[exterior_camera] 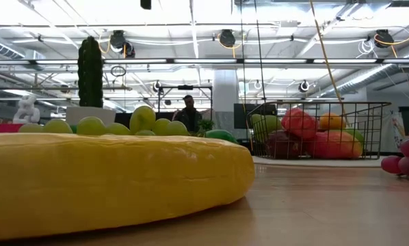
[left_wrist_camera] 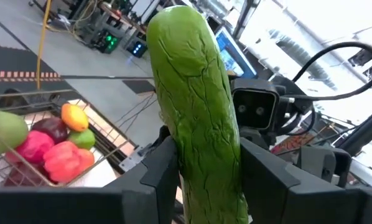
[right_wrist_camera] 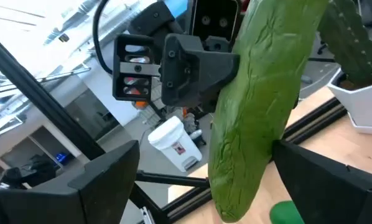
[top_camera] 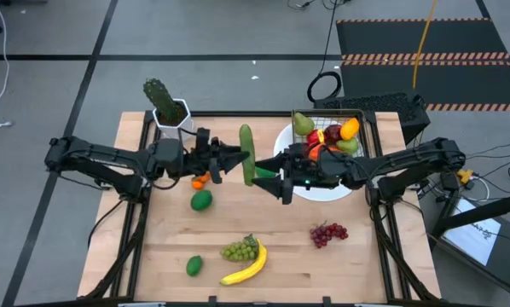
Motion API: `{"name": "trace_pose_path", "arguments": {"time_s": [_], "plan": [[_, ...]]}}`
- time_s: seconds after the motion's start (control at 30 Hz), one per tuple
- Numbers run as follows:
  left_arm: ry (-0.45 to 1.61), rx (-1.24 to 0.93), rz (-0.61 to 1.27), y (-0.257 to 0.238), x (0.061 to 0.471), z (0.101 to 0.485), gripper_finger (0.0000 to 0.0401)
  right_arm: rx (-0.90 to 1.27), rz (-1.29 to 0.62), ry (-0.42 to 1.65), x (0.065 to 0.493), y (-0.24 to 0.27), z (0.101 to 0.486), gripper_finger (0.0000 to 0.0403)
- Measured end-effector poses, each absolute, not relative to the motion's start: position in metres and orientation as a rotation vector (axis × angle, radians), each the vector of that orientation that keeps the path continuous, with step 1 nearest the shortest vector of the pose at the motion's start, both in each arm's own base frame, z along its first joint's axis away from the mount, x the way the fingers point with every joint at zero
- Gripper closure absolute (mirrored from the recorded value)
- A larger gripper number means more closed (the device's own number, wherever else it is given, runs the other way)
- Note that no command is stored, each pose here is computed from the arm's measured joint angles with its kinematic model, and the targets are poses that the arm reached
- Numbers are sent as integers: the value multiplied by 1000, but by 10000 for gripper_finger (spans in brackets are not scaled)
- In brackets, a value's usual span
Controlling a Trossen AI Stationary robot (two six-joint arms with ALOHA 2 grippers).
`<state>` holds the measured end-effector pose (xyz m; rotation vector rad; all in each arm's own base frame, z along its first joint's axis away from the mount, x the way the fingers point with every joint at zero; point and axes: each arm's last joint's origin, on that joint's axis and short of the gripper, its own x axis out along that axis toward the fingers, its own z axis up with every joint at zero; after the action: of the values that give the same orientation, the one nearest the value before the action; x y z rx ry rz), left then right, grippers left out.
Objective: Build produce basket
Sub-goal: Put the green cucumber into the gold wire basket
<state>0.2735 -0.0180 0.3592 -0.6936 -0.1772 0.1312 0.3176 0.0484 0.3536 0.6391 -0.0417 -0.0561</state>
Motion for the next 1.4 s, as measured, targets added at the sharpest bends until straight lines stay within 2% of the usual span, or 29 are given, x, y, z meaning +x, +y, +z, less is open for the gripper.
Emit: {"name": "trace_pose_path", "arguments": {"time_s": [0.37, 0.63, 0.93, 1.23, 1.4], "plan": [[-171, -641, 168, -16, 276, 357, 254, 626, -179, -35, 318, 45, 349, 39], [-186, -632, 142, -21, 275, 359, 254, 604, -187, -34, 317, 44, 349, 45], [-191, -604, 169, -20, 278, 357, 254, 576, -195, -31, 317, 44, 349, 100], [-251, -557, 165, -21, 293, 351, 254, 562, -219, -34, 318, 36, 349, 138], [-257, -571, 175, -17, 295, 349, 254, 548, -193, -24, 319, 32, 348, 181]]}}
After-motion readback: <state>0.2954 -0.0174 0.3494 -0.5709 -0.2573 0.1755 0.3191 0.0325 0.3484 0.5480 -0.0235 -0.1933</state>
